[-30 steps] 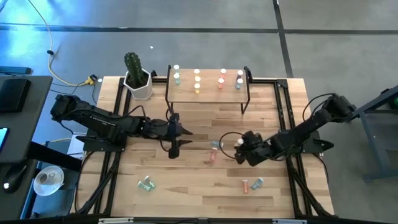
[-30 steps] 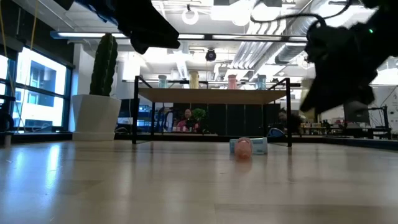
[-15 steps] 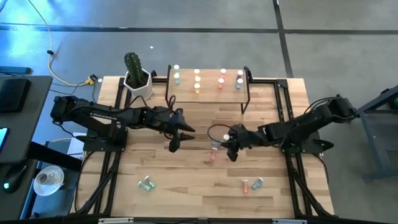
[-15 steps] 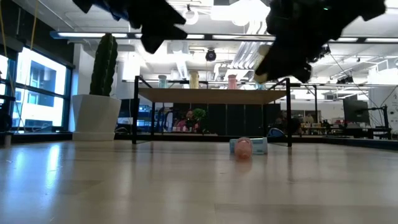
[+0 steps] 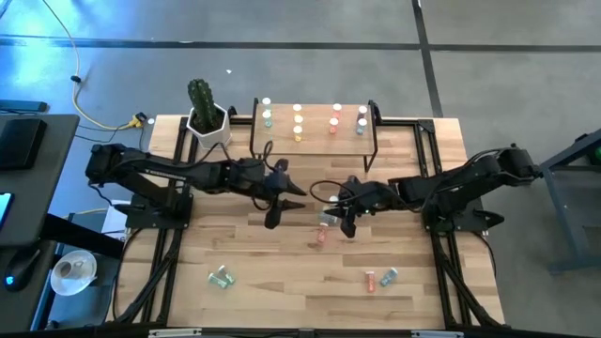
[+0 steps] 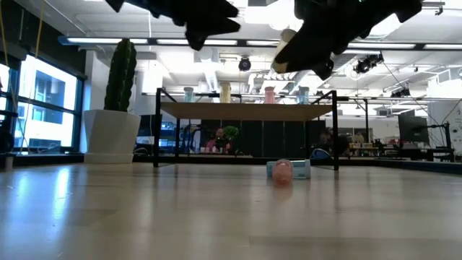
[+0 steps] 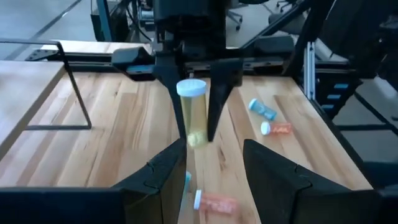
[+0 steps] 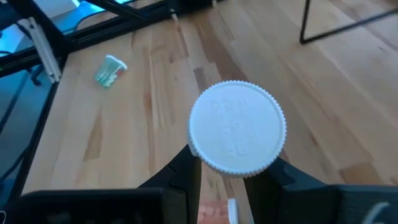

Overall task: Pick and place medicine bottles onto shelf by color
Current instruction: Put the yellow pill bottle on the shelf aligned with the other yellow pill bottle

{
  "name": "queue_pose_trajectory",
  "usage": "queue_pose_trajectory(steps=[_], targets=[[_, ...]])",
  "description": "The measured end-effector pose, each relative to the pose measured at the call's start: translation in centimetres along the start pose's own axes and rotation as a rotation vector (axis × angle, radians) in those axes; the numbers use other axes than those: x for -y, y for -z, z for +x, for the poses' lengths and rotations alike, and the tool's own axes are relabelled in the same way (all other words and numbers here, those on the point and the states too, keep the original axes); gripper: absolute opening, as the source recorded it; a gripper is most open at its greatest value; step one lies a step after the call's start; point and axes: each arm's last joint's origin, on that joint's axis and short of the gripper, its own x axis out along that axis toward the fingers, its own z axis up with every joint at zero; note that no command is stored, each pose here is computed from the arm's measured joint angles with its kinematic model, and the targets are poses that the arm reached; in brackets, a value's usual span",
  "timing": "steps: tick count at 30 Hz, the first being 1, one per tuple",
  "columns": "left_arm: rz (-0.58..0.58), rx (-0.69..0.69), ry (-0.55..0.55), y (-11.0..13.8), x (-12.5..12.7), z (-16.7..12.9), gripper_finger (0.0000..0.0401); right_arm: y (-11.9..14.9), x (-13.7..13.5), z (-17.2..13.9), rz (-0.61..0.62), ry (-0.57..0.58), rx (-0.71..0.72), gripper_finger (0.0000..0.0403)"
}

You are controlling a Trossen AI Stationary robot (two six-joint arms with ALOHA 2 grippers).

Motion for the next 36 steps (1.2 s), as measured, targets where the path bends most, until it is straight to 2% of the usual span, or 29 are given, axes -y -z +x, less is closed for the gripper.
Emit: queue_pose_trajectory(steps=[6,16,22,36], targets=[[-0.008,0.0,-0.006,-0.1,-0.2,2.1,0.0154,0.0,0.0,0.5,-0.036,-0.026,0.002,0.0083],[-0.012,-0.029,-0.008,-0.1,-0.3,4.8,0.0192,1.0,0.0,2.2,-0.048,-0.039,-0.047,0.0083],[-0.061,-0.052,-0.01,0.3,-0.3,5.1,0.0195,0.9,0.0,2.4,-0.047,-0.041,-0.033,0.0083],[-0.061,-0.023,-0.007,0.1,-0.3,5.1,0.0191,-0.2,-0.5,2.4,-0.059,-0.084,0.092,0.0083]])
